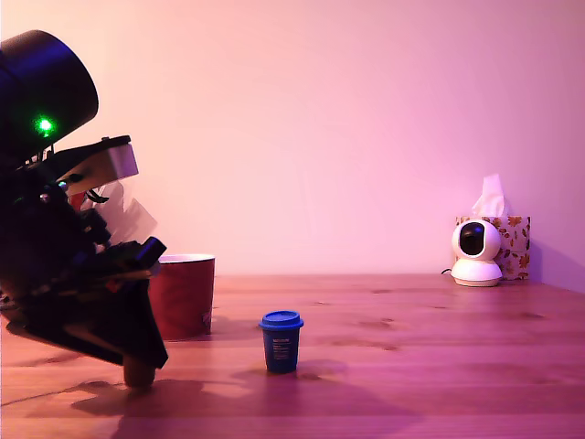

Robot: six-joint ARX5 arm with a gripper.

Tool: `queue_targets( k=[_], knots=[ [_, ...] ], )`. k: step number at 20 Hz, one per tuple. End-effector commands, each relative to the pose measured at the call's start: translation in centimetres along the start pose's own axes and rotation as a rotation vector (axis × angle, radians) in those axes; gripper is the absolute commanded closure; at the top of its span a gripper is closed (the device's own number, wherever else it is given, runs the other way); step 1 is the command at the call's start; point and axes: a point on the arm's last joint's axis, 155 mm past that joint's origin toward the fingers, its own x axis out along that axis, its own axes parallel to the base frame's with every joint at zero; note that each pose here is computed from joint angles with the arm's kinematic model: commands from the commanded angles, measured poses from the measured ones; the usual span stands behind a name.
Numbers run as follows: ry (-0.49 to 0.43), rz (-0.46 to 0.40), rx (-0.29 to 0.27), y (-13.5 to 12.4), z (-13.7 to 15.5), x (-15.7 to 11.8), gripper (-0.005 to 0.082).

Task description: Pick up the coffee capsules on the table and drop them inside the coffee cup

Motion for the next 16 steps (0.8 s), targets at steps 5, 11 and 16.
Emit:
queue_targets(
  k=[5,11,16],
  knots=[
    [-0.064,-0.018,0.009,-0.3,1.7,0.1,0.0537],
    [-0.237,-0.117,0.037,-2.5,6.2,-1.5,0.0537],
    [-0.444,-0.138,0.067,-3.4,11.2,-4.4,0.0537]
  ],
)
